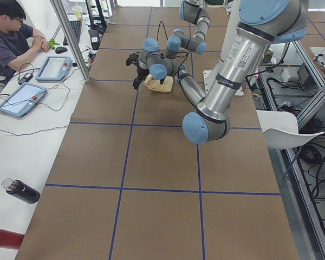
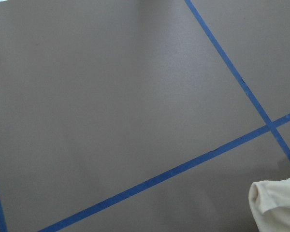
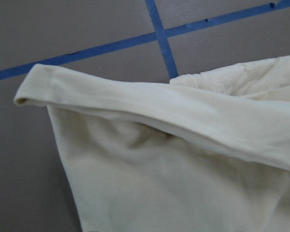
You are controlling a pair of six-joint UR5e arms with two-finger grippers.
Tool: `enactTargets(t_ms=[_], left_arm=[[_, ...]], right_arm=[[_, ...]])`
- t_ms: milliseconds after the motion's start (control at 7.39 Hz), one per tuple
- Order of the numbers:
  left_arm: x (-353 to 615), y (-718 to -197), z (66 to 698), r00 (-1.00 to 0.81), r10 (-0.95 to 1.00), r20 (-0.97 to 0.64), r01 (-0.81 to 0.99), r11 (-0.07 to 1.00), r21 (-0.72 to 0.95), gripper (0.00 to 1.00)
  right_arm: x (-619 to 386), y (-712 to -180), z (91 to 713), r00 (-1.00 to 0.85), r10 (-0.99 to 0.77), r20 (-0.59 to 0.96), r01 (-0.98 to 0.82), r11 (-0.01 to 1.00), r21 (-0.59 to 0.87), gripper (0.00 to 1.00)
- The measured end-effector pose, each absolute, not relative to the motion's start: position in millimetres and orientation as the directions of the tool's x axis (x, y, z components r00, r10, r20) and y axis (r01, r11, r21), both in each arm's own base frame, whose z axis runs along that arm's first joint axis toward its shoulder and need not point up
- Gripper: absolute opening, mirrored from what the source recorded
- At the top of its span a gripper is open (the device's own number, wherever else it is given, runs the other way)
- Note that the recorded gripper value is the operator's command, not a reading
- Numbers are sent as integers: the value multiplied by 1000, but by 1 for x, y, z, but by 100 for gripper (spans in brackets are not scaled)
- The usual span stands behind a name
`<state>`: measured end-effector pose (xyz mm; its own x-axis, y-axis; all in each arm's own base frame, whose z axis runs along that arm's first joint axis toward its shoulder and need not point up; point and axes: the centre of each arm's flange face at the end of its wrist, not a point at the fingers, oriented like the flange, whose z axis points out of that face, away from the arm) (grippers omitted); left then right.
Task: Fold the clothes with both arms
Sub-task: 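Press down on the folded shirt with the right gripper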
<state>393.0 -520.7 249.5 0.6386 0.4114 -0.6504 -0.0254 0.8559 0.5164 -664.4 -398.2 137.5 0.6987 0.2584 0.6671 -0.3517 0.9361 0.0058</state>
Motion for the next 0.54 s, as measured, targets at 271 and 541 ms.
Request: enactTargets(t_ms=[271, 541], left_arm=[[393, -521, 249, 638, 410, -651, -25, 857, 515, 100], [393, -521, 250, 638, 410, -651, -24, 857, 515, 100]], right_arm=[[-662, -422, 156, 744, 208, 635, -348, 932, 101, 67], [-644, -461, 164, 756, 177, 630, -354, 921, 165, 63]])
